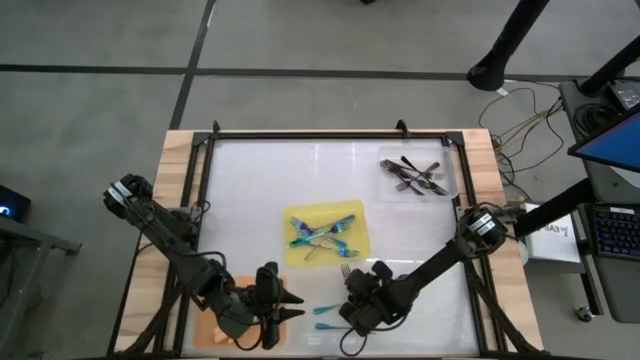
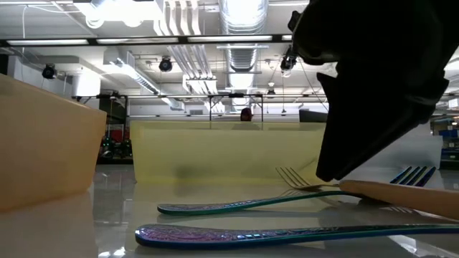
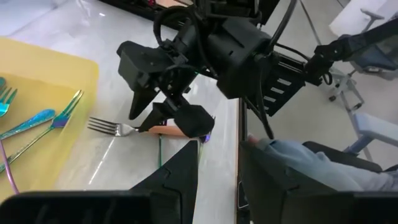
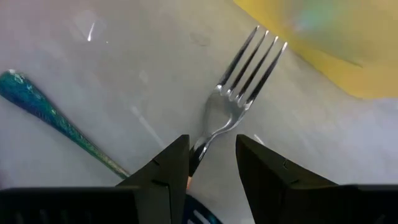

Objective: Sort silverware by color (type)
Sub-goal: Put the orange fork into the orange bin

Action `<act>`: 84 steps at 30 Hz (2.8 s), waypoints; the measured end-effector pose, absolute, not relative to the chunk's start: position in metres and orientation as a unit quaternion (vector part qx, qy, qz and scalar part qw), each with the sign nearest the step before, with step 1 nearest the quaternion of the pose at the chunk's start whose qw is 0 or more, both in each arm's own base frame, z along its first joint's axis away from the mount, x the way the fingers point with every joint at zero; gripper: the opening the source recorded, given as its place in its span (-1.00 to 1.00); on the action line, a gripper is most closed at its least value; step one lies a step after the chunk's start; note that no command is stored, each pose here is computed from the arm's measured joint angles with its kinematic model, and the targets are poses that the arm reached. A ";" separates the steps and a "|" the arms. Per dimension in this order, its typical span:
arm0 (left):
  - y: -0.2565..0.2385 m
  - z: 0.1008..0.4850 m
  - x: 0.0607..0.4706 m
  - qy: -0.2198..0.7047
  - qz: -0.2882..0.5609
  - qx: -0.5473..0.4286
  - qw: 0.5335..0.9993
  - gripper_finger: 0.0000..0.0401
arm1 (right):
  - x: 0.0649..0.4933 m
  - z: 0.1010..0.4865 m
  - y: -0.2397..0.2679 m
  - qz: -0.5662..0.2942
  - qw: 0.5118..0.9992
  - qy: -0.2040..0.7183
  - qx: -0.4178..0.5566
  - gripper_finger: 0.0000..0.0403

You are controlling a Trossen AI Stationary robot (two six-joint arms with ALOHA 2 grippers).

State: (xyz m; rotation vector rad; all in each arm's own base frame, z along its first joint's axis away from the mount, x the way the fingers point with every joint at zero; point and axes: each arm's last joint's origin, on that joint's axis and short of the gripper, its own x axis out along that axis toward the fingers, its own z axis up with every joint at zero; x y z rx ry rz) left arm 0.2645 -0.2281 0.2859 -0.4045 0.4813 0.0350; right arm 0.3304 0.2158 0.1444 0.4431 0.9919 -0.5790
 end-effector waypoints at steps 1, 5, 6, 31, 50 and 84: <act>-0.228 0.286 0.265 0.237 0.017 -0.199 0.951 -0.52 | 0.331 0.144 0.215 -0.274 0.815 0.465 0.210 -0.39; -0.228 0.286 0.264 0.237 0.016 -0.197 0.951 -0.52 | 0.331 0.144 0.215 -0.275 0.814 0.464 0.213 -0.41; -0.228 0.286 0.264 0.237 0.016 -0.197 0.951 -0.52 | 0.331 0.142 0.216 -0.277 0.813 0.465 0.214 -0.41; -0.228 0.286 0.264 0.236 0.017 -0.200 0.951 -0.52 | 0.335 0.138 0.219 -0.240 0.816 0.497 0.171 -0.92; -0.241 0.276 0.252 0.228 0.057 -0.173 0.956 -0.52 | 0.337 0.257 0.227 -0.171 0.926 0.337 0.017 -0.93; -0.232 0.254 0.268 -0.015 0.369 -0.061 0.927 -0.52 | 0.361 0.287 0.221 -0.304 0.922 0.163 -0.175 -0.94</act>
